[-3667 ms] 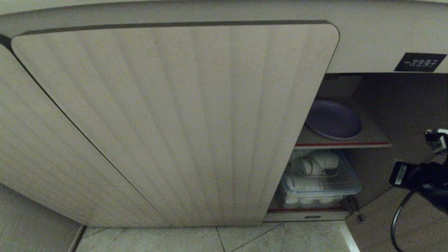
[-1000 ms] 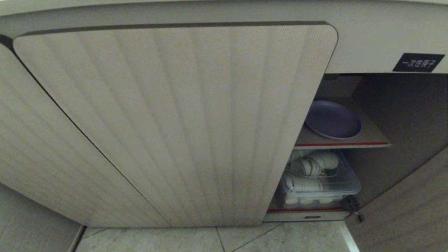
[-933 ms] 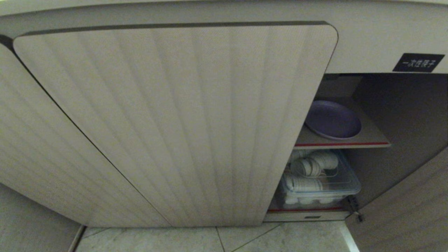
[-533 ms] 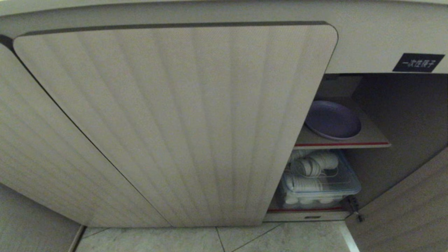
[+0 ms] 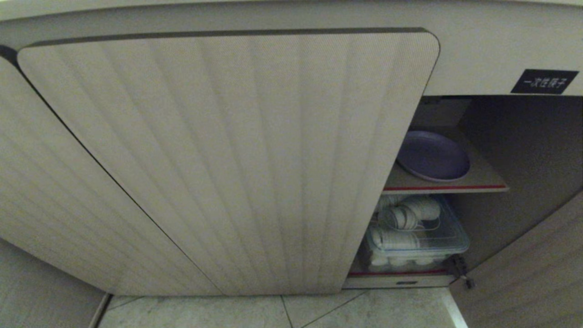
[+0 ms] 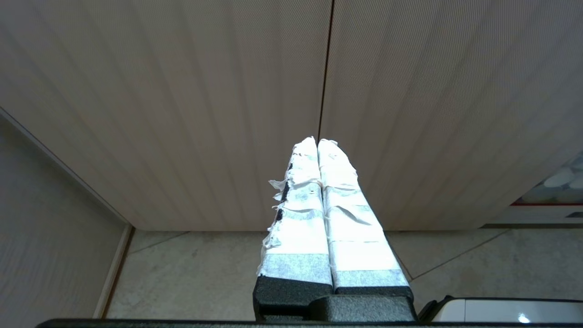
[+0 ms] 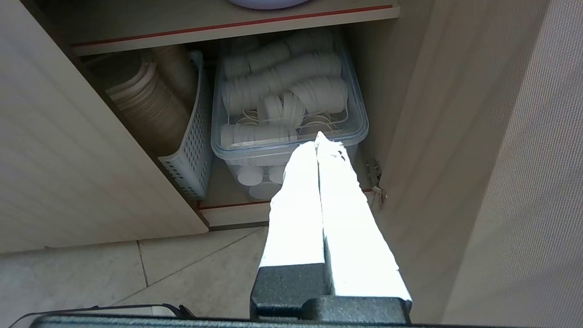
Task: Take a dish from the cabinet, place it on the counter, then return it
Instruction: Close the cabinet door
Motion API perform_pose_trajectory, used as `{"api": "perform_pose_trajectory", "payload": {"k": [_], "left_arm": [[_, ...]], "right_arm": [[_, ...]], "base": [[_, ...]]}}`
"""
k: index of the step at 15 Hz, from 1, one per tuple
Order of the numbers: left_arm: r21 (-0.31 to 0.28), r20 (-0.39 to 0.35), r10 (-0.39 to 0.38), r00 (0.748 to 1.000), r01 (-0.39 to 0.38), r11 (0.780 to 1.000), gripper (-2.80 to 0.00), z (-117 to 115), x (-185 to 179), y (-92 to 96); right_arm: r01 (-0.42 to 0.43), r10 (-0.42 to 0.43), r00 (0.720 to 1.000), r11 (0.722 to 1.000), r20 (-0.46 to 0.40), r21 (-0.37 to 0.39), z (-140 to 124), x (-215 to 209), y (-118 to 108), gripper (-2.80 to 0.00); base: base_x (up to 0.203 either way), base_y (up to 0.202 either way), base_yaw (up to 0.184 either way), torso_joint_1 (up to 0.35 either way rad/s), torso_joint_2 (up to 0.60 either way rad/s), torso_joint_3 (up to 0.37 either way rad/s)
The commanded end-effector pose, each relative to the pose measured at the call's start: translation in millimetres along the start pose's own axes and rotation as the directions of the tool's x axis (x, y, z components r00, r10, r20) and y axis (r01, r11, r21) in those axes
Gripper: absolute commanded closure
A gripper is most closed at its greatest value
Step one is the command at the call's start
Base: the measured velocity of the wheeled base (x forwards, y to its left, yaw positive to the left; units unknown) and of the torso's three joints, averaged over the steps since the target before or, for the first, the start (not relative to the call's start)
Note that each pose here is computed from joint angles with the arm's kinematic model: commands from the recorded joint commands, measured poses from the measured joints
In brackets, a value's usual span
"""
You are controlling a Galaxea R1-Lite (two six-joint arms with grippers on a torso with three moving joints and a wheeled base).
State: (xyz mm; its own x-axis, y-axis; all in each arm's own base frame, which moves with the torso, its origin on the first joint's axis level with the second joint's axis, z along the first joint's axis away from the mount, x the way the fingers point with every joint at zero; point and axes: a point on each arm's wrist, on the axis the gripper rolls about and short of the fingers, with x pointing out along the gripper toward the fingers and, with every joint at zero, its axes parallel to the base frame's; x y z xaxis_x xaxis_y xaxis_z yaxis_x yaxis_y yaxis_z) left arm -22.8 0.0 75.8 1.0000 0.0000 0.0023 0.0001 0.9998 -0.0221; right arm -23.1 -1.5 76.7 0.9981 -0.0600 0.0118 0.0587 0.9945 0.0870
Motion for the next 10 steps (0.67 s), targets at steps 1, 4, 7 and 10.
{"api": "perform_pose_trajectory", "payload": {"k": [1,4,7,10], "left_arm": [[-0.001,0.001,0.0,1.0,0.0,1.0,0.0,0.0,0.0,0.0],[-0.001,0.001,0.0,1.0,0.0,1.0,0.0,0.0,0.0,0.0],[-0.001,0.001,0.0,1.0,0.0,1.0,0.0,0.0,0.0,0.0],[-0.001,0.002,0.0,1.0,0.0,1.0,0.0,0.2,0.0,0.0]], "right_arm": [[0.0,0.0,1.0,1.0,-0.004,-0.004,-0.4,0.2,-0.1,0.0],[-0.006,0.006,1.0,0.998,-0.008,-0.068,-0.8,0.2,0.1,0.0],[-0.015,0.013,1.0,0.989,-0.011,-0.144,-1.1,0.2,0.2,0.0],[-0.034,0.033,0.999,0.987,-0.013,-0.155,-1.1,0.2,0.6,0.0]], "base": [[0.0,0.0,0.0,0.0,0.0,0.0],[0.0,0.0,0.0,0.0,0.0,0.0],[0.0,0.0,0.0,0.0,0.0,0.0],[0.0,0.0,0.0,0.0,0.0,0.0]]}}
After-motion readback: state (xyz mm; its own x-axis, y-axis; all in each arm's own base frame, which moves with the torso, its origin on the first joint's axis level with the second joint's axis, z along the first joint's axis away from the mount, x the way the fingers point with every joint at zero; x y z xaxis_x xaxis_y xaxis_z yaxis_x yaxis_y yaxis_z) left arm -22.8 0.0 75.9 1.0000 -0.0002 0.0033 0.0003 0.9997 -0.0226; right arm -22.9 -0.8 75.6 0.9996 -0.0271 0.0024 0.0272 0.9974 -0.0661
